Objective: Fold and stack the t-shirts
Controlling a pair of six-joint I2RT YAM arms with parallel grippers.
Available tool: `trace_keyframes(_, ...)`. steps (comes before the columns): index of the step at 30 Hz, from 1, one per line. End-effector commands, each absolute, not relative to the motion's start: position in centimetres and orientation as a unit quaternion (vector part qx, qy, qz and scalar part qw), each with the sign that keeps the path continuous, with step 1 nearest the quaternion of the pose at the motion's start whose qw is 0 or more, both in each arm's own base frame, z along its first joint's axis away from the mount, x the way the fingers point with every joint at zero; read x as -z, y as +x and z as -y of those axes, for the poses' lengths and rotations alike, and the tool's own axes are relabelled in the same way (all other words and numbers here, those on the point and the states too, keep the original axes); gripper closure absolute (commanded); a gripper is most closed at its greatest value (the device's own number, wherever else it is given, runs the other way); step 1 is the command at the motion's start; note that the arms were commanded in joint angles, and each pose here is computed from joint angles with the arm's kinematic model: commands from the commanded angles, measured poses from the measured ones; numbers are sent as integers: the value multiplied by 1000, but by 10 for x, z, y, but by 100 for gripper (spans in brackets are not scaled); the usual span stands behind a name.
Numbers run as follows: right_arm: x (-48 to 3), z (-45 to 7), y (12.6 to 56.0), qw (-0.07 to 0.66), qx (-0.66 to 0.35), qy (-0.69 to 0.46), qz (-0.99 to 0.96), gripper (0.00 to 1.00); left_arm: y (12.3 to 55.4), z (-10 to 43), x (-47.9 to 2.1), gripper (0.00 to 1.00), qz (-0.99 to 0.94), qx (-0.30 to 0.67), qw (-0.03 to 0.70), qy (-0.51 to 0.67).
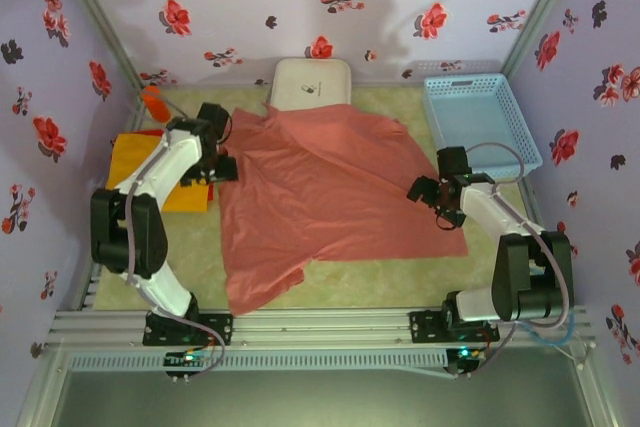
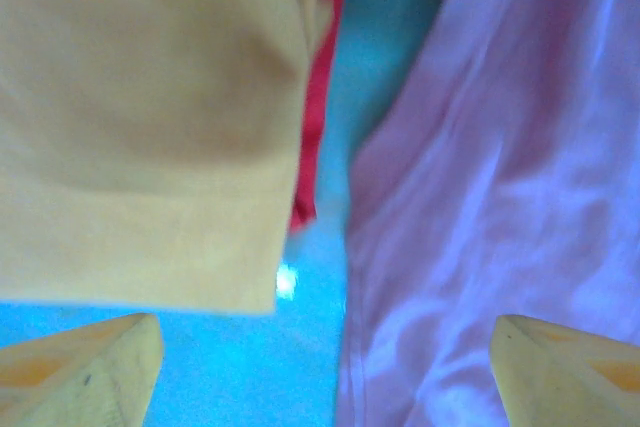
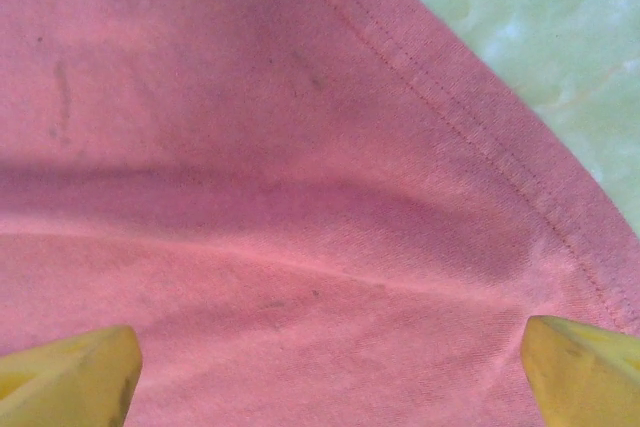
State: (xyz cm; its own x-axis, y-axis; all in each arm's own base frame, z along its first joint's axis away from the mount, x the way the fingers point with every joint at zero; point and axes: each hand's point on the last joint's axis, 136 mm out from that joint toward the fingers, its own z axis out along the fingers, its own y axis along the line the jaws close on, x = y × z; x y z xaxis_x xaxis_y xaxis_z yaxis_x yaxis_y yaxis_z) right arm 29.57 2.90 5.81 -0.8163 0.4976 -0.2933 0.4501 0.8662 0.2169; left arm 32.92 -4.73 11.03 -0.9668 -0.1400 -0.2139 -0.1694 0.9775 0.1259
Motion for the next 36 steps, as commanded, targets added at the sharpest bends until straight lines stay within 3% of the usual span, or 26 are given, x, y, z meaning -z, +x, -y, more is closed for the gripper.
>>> trace_keyframes(1, -65, -32, 300, 175, -72, 245, -951, 1, 286, 59, -100, 17, -993, -28, 64, -92)
trace_keyframes(7, -61, -31, 293, 157, -66, 255, -952, 1, 212, 69, -97, 20, -994, -21, 20, -102)
trace_keyframes(15, -59, -30, 291, 154, -64, 268, -949, 12, 115, 87, -83, 25, -992, -16, -43, -115)
trace_keyframes(23, -63, -24, 290, 171, -56, 280, -943, 16, 68, 93, -63, 43, -981, 46, -42, -182)
trace_keyframes(27, -61, -27, 289, 169, -66, 281, -942, 18, 56, 103, -42, 57, -976, 73, -48, -198)
trace_keyframes(36, -63, -27, 287, 166, -64, 277, -944, 19, 51, 100, -17, 60, -980, 34, -44, -191)
